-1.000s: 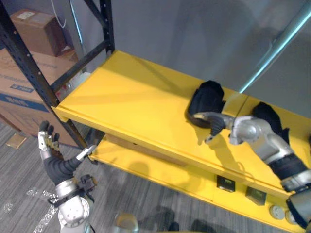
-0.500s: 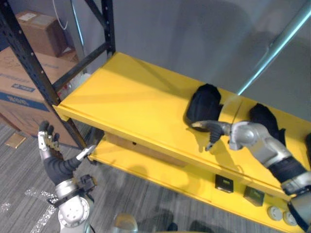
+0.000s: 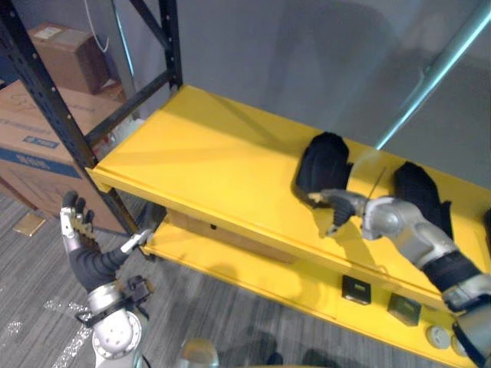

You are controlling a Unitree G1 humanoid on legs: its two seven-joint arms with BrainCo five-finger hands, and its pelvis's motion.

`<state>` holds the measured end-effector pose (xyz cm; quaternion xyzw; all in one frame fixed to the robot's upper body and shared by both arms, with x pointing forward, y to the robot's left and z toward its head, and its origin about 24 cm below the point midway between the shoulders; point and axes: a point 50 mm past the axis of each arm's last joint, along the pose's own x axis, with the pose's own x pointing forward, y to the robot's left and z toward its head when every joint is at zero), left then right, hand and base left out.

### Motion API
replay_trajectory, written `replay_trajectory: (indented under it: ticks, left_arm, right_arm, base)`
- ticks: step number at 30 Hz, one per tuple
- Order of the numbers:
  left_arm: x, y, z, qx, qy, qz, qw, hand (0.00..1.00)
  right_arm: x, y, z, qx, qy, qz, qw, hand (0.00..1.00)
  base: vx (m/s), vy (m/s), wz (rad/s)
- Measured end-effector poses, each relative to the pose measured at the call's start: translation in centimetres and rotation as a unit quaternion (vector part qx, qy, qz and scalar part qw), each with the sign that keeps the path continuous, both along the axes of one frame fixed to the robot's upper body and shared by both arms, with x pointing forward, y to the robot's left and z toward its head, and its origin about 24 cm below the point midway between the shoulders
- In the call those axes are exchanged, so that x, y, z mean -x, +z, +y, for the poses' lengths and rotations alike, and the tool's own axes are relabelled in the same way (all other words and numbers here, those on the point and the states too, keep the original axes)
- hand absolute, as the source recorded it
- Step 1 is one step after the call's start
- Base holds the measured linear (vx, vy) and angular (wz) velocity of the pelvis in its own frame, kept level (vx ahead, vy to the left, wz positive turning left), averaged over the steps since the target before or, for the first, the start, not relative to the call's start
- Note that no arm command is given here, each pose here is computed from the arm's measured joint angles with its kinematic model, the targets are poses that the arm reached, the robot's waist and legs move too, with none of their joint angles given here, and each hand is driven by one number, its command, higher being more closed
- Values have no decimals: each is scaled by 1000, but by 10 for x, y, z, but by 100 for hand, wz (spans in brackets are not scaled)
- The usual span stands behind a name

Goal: Walk over and take plastic housings, then place them on the shelf

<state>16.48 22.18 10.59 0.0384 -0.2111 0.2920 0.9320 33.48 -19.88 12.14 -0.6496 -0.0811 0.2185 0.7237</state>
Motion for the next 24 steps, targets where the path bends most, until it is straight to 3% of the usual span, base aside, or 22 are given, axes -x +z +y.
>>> replay_trajectory:
  ticks: [2, 4, 8, 10, 13, 18, 21, 24]
  left_arm:
    - [0, 0, -2, 1, -4, -6, 1000, 0]
    - [0, 1, -2, 1, -5, -11, 1000, 0]
    - [1, -3, 0, 6, 10, -15, 1000, 0]
    - [-1, -5, 0, 8, 12, -13, 1000, 0]
    - [0, -4, 0, 10, 12, -22, 1000, 0]
    - [2, -5, 1, 21, 26, -26, 999, 0]
    - [3, -4, 2, 25, 32, -31, 999, 0]
    - [4, -4, 4, 26, 39, -32, 998, 0]
  right_arm:
    - [-3, 25, 10, -107, 2, -133, 985, 0]
    - [-1, 43, 15, -171, 8, -204, 964, 0]
    - [13, 88, 20, -399, 34, -306, 864, 0]
    - [27, 109, 14, -503, 46, -348, 790, 0]
    - [45, 120, 1, -571, 41, -387, 723, 0]
    - [82, 110, -34, -606, -15, -431, 668, 0]
    - [107, 71, -66, -621, -124, -422, 649, 0]
    - [139, 26, -91, -654, -227, -392, 606, 0]
  base:
    - [-23, 15, -4]
    - [-22, 15, -4]
    - [-43, 26, -18]
    - [-75, 39, -14]
    - [-79, 48, -26]
    - [-42, 39, -26]
    - [25, 1, -29]
    - [29, -13, -34]
